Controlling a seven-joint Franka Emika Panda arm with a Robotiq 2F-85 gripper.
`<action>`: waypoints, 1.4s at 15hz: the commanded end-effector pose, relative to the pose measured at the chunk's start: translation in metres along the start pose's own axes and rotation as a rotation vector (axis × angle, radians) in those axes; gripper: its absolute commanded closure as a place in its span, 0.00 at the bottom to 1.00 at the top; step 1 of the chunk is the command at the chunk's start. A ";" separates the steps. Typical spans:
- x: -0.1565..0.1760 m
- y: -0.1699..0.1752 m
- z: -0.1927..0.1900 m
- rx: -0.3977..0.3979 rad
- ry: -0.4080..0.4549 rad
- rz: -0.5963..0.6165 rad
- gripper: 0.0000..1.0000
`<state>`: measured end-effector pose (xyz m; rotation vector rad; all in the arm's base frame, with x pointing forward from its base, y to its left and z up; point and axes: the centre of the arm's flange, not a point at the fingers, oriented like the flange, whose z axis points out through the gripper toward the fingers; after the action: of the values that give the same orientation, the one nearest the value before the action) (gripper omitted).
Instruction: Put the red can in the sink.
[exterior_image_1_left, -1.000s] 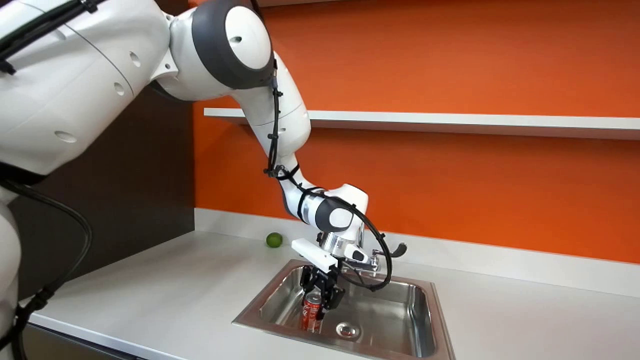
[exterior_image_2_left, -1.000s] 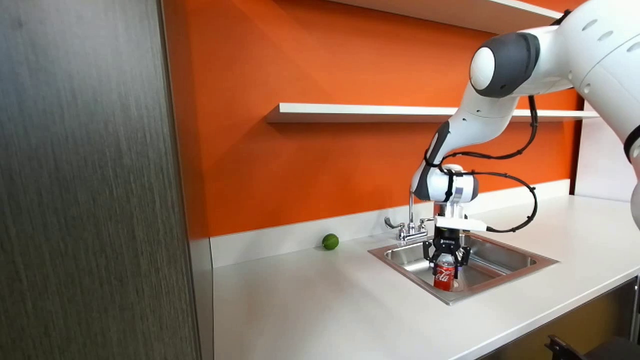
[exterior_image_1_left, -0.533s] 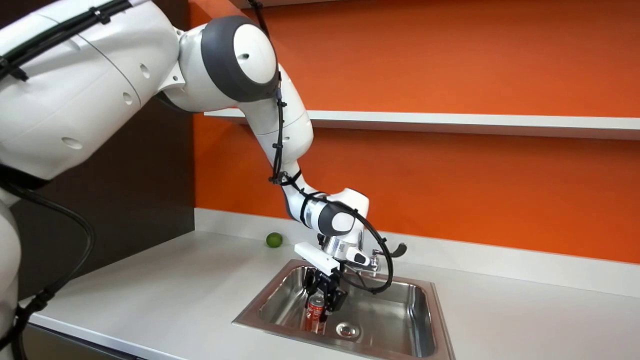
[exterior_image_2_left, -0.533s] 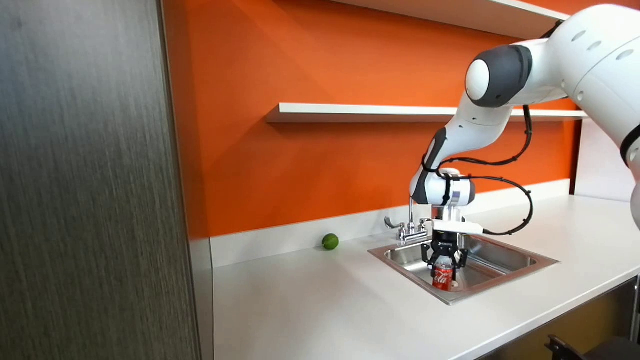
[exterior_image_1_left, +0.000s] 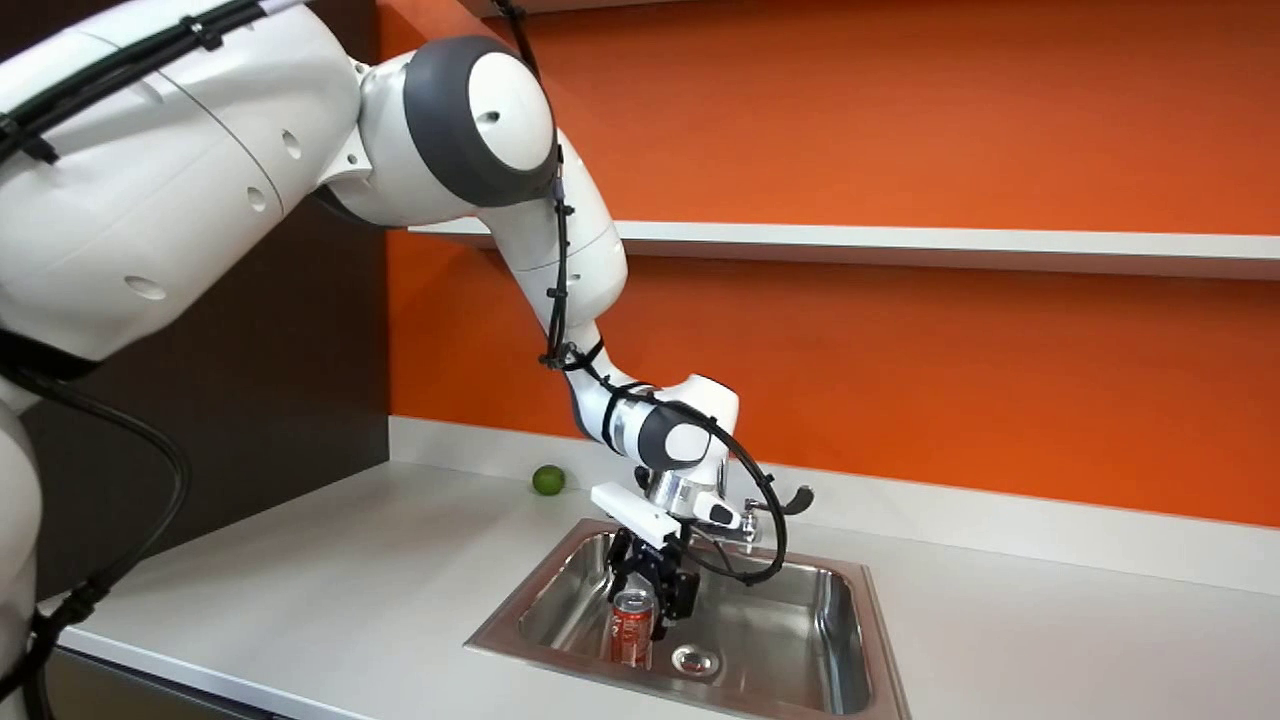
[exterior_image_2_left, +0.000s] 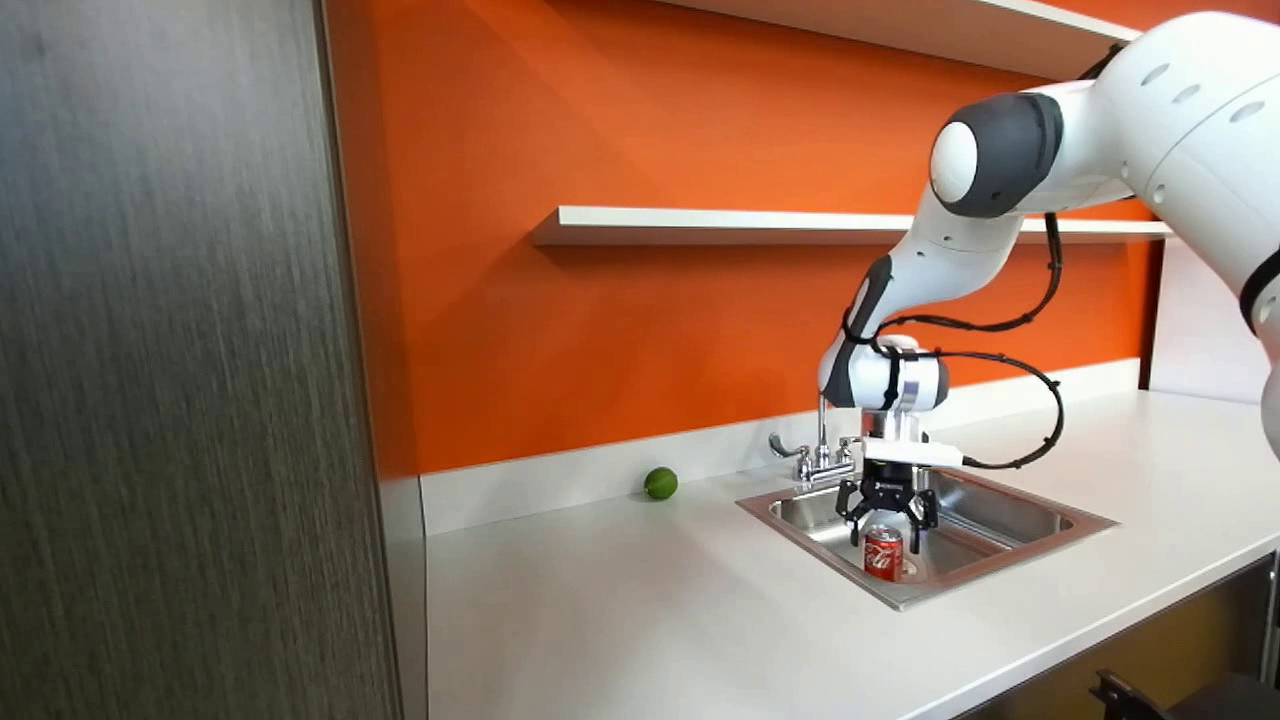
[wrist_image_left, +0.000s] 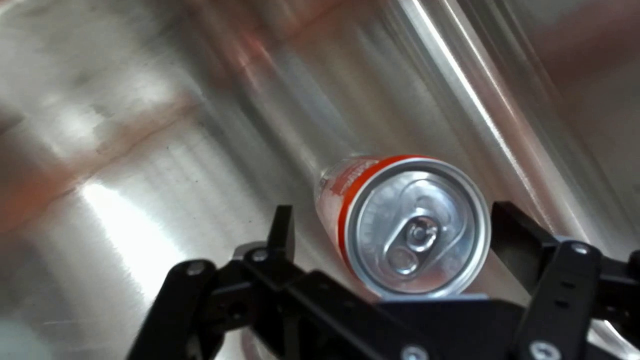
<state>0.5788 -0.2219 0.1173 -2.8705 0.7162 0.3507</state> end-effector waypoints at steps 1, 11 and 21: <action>-0.008 -0.004 -0.022 0.006 0.006 -0.015 0.00; -0.039 -0.016 -0.080 -0.010 0.101 -0.116 0.00; -0.141 -0.047 -0.099 -0.090 0.133 -0.361 0.00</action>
<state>0.5422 -0.1635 0.2328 -3.0238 0.2866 0.1702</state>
